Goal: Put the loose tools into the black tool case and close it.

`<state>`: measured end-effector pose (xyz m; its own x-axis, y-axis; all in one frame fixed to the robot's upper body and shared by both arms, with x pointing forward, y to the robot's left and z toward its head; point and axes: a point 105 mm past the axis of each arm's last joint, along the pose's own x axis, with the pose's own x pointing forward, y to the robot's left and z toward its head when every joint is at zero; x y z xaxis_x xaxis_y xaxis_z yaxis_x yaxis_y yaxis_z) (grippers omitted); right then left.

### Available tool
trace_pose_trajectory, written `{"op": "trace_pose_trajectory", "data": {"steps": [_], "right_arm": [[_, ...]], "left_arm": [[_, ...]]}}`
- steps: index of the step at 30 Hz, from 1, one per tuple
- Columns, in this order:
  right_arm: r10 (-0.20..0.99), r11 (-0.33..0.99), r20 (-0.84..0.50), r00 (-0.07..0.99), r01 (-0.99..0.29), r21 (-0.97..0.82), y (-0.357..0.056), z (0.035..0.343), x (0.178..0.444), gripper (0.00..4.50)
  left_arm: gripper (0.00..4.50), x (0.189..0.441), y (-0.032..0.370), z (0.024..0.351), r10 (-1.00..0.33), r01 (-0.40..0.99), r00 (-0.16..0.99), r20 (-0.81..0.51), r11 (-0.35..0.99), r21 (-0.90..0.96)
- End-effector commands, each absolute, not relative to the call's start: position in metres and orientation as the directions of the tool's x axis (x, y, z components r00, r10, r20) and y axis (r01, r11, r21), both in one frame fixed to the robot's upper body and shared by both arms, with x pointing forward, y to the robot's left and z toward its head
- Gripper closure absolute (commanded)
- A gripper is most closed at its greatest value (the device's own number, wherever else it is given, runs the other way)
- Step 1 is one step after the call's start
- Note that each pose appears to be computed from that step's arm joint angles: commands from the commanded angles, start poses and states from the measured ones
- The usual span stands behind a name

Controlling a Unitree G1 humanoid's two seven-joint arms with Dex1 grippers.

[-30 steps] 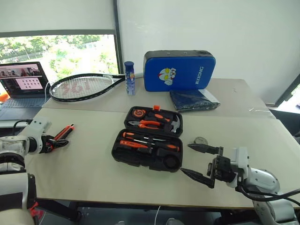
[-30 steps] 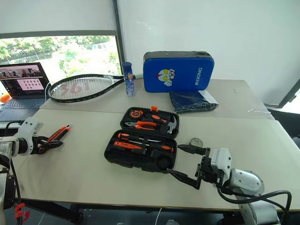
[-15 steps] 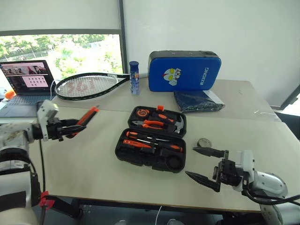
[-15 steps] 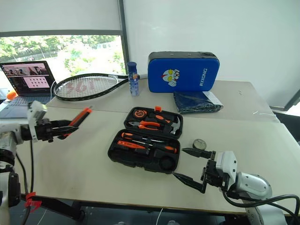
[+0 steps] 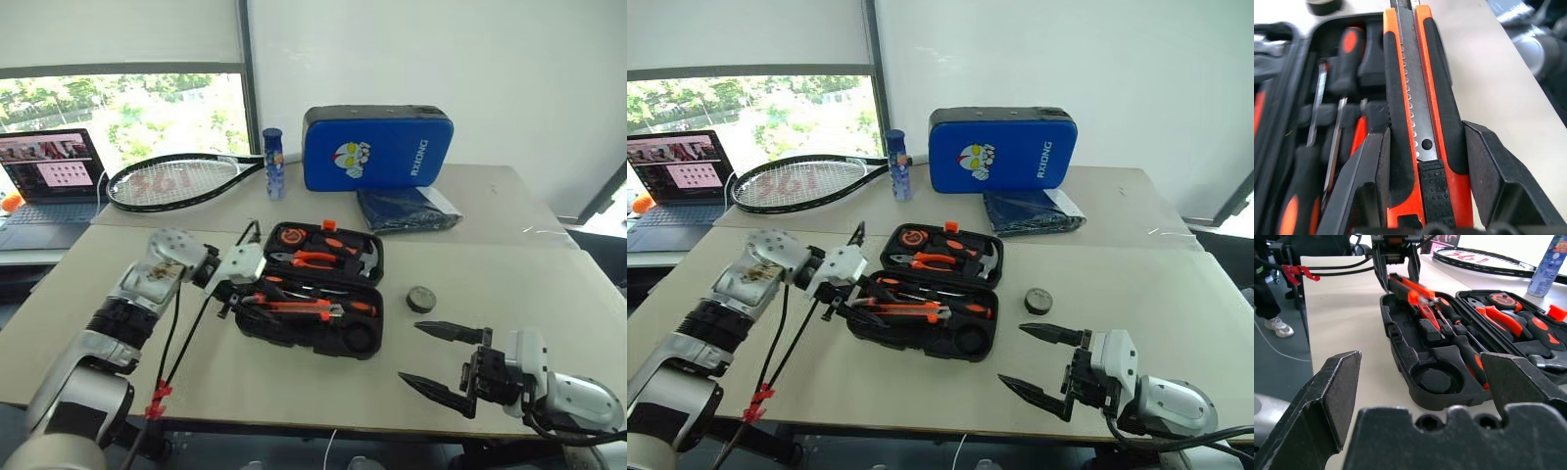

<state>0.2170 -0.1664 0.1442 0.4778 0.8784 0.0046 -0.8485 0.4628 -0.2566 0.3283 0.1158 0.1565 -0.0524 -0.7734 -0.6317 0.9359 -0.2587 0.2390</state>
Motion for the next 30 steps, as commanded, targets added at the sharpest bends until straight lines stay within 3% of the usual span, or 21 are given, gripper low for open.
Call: {"op": "trace_pose_trajectory", "data": {"steps": [1, 30], "right_arm": [[0.876, 0.470, 0.040, 0.480, -0.832, -0.294, -0.163, 0.156, 0.213, 0.00], [0.870, 0.483, 0.047, 0.491, -0.828, -0.285, -0.160, 0.157, 0.213, 0.00]], "left_arm": [[2.78, 0.337, 0.119, 0.155, -0.726, 0.922, -0.005, -0.687, -0.270, 0.279], [2.78, 0.345, 0.113, 0.132, -0.637, 0.920, -0.002, -0.771, -0.304, 0.249]]}}
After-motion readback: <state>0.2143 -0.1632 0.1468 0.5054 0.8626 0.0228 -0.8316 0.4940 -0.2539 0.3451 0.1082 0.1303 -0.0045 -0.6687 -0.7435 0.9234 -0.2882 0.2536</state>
